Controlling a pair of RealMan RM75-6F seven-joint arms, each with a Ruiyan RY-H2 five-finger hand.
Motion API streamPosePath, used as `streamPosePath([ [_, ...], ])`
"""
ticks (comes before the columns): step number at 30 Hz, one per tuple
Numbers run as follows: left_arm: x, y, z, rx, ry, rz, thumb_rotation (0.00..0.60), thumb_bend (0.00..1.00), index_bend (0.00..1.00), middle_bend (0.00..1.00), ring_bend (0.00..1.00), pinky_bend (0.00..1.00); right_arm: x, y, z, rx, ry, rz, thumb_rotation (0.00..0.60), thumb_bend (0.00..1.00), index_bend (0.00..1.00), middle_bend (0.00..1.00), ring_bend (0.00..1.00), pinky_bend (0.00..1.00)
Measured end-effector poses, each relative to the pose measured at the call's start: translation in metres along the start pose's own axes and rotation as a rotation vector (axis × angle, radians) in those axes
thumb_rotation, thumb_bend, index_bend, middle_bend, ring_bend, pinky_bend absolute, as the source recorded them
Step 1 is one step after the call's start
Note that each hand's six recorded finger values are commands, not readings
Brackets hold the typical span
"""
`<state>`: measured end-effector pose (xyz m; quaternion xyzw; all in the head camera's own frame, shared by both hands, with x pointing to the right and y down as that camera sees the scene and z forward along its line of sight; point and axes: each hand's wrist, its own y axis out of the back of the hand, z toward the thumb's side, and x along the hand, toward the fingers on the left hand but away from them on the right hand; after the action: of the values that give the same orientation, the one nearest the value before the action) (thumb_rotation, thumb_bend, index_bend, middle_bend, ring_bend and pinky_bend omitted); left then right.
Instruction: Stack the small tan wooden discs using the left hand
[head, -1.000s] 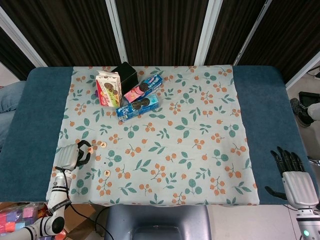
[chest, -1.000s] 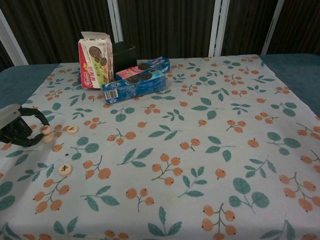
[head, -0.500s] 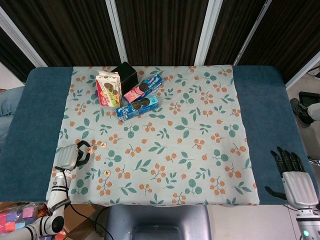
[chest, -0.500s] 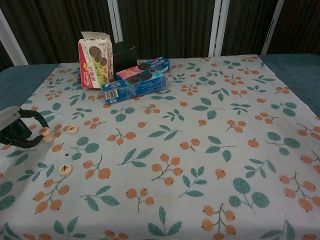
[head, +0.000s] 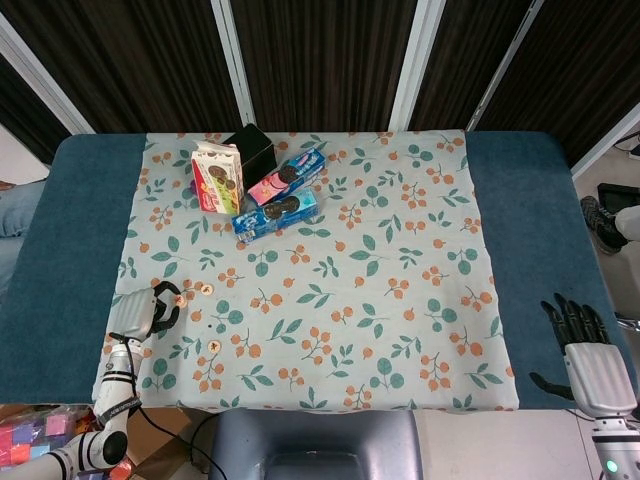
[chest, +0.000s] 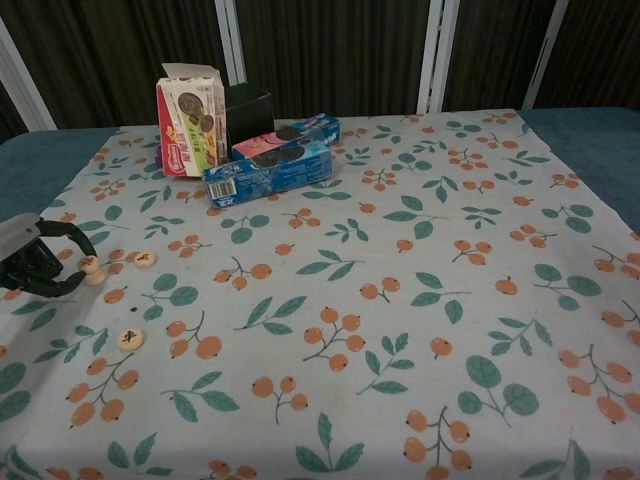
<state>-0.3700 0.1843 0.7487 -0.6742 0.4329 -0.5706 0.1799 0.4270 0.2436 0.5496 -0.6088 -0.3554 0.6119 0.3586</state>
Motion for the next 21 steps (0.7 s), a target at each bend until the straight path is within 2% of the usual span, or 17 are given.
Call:
streamPosePath([
  [21,0.0002,0.0002,-0.0023,-0.004,0.002,-0.011,0.6,0.44,0.39,1.0,1.0,1.0,-0.0005,-0.0006,0.0003,0.003,0.0,0.001,0.6,0.19,0.0,0.0,0.0,0.0],
])
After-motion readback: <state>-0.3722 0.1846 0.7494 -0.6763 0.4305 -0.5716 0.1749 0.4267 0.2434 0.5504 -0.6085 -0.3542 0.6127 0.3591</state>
